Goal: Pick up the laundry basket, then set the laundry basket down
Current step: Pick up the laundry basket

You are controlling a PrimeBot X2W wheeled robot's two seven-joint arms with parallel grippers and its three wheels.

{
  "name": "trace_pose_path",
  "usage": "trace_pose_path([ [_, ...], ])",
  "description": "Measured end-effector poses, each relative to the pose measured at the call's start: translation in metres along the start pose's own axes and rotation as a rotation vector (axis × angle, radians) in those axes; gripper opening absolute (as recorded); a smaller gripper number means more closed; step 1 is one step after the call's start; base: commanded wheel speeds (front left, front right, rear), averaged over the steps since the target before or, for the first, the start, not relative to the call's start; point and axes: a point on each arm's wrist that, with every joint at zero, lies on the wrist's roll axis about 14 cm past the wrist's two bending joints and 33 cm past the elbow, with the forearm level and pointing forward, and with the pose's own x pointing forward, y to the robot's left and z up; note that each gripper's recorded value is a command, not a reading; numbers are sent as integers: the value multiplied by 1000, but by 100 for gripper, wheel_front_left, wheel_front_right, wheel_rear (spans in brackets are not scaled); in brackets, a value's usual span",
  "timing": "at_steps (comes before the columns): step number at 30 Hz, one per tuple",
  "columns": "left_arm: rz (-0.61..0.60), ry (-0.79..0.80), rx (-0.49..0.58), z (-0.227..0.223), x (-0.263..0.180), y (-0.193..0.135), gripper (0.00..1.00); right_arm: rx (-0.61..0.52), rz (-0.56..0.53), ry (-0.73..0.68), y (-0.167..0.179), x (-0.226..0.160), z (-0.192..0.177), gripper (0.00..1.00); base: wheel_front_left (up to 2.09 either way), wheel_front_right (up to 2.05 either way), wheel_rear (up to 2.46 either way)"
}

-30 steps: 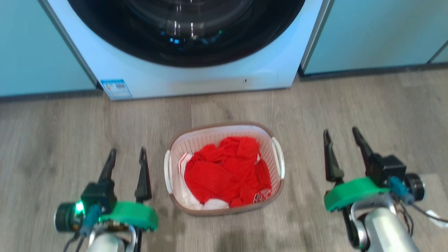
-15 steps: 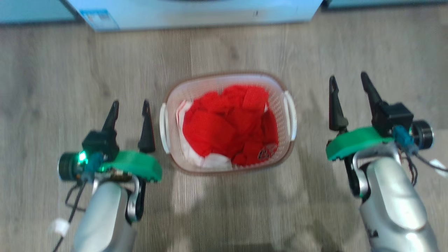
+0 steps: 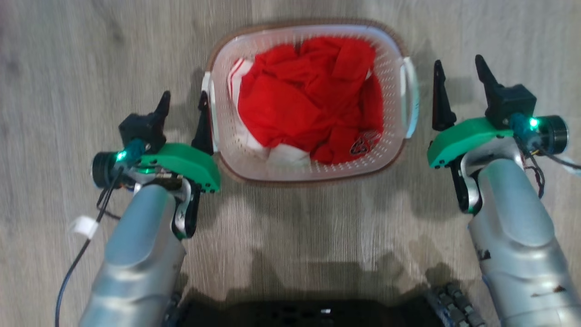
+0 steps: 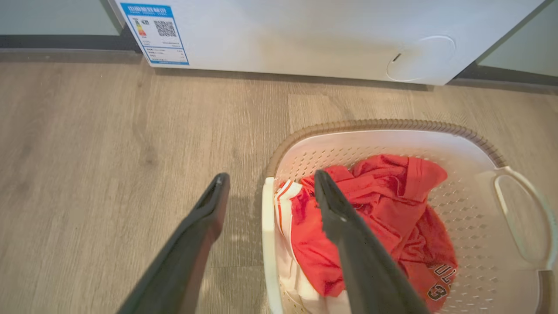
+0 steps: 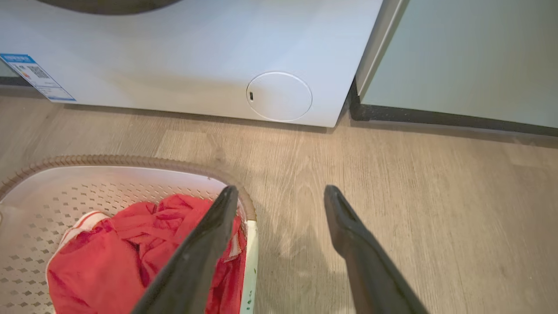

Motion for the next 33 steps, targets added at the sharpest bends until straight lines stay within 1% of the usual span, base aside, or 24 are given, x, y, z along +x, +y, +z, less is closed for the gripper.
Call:
trace_pose_path([
  [6, -7, 113, -21, -40, 15, 4, 100, 22, 2, 118, -3, 15, -51, 100, 0, 0, 0],
  [9, -7, 170, -32, -60, 17, 5, 100, 35, 1, 166, -3, 20, -72, 100, 0, 0, 0],
  [13, -9, 216, -39, -76, 19, 6, 100, 48, 7, 213, -1, 23, -92, 100, 0, 0, 0],
  [22, -29, 291, -39, -100, 22, 4, 100, 67, 22, 285, 6, 24, -124, 100, 0, 0, 0],
  [28, -35, 327, -55, -110, 23, 2, 100, 67, 37, 305, 10, 31, -132, 100, 0, 0, 0],
  [33, -42, 348, -43, -115, 24, 0, 100, 69, 45, 333, 12, 32, -143, 100, 0, 0, 0],
])
